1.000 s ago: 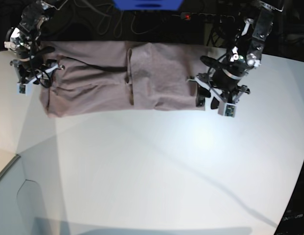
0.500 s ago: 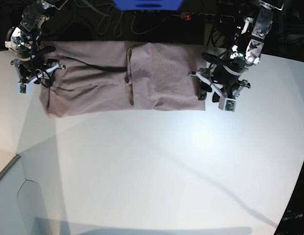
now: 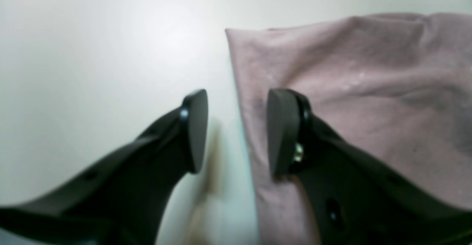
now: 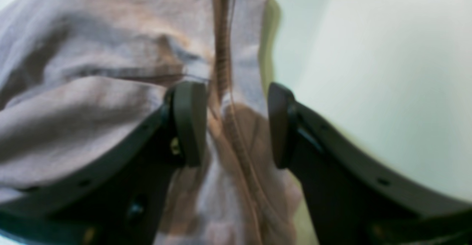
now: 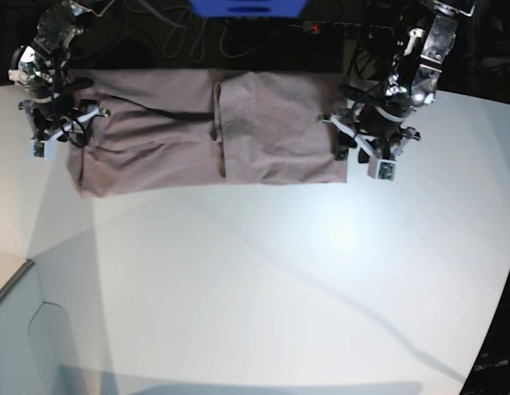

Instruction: Layout the t-shirt on the table in an organized manner, then fold the t-shirt properly

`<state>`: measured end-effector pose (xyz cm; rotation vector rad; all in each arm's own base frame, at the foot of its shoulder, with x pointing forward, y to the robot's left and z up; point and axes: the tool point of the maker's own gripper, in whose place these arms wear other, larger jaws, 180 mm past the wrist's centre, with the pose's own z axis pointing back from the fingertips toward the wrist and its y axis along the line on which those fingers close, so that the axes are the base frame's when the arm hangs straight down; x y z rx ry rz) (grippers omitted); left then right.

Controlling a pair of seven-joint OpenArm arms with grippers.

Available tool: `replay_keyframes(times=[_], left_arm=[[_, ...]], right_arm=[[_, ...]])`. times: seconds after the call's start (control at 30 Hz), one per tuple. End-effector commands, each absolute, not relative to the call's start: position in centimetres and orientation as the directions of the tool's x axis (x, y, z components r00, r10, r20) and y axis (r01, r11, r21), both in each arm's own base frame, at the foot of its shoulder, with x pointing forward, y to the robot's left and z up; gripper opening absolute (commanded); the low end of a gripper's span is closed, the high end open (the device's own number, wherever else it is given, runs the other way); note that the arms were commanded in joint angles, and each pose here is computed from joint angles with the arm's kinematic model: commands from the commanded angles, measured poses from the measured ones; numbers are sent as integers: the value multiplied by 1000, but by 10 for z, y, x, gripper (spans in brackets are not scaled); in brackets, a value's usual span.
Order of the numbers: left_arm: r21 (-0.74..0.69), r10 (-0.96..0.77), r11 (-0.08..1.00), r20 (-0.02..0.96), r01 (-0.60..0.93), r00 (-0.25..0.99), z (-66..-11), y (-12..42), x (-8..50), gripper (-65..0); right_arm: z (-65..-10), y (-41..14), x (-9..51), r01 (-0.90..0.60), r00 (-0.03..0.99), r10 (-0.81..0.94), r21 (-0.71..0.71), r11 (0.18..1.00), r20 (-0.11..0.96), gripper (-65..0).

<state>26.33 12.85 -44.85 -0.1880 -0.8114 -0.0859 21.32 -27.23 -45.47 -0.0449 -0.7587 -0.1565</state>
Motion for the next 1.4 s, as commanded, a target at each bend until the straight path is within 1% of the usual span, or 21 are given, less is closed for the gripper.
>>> replay_keyframes(times=[0.0, 0.07, 0.13, 0.2, 0.27, 0.33, 0.37, 0.43, 1.03, 1.37], left_arm=[[-141, 8, 979, 754, 150, 657, -440, 125, 270, -395], [-142, 10, 979, 754, 148, 657, -440, 125, 271, -412], [-144, 12, 978, 755, 148, 655, -439, 125, 271, -460], [-143, 12, 978, 756, 148, 654, -439, 125, 272, -541], [-143, 11, 979, 751, 146, 660, -440, 125, 271, -647], [-142, 11, 979, 750, 145, 661, -440, 126, 271, -649], [-142, 11, 979, 750, 145, 661, -440, 126, 271, -637], [-142, 11, 979, 749, 145, 662, -441, 126, 270, -650], [-143, 13, 980, 744, 140, 668, -443, 126, 267, -650], [-190, 57, 974, 727, 121, 684, -450, 109, 263, -650]], right_arm=[[-445, -274, 221, 146, 683, -114, 17, 989, 722, -374], [-446, -274, 220, 147, 686, -117, 21, 989, 718, -374], [-446, -274, 220, 147, 686, -117, 21, 989, 718, -374], [-447, -273, 220, 147, 686, -120, 24, 989, 718, -374], [-447, -272, 220, 148, 685, -120, 25, 989, 719, -374], [-447, -272, 220, 148, 685, -120, 25, 989, 719, -374], [-447, -272, 220, 148, 685, -120, 25, 989, 719, -374], [-447, -272, 220, 148, 685, -120, 25, 989, 719, -374], [-447, -272, 220, 148, 685, -120, 25, 989, 719, -374], [-447, -272, 220, 148, 685, -120, 25, 989, 719, -374]])
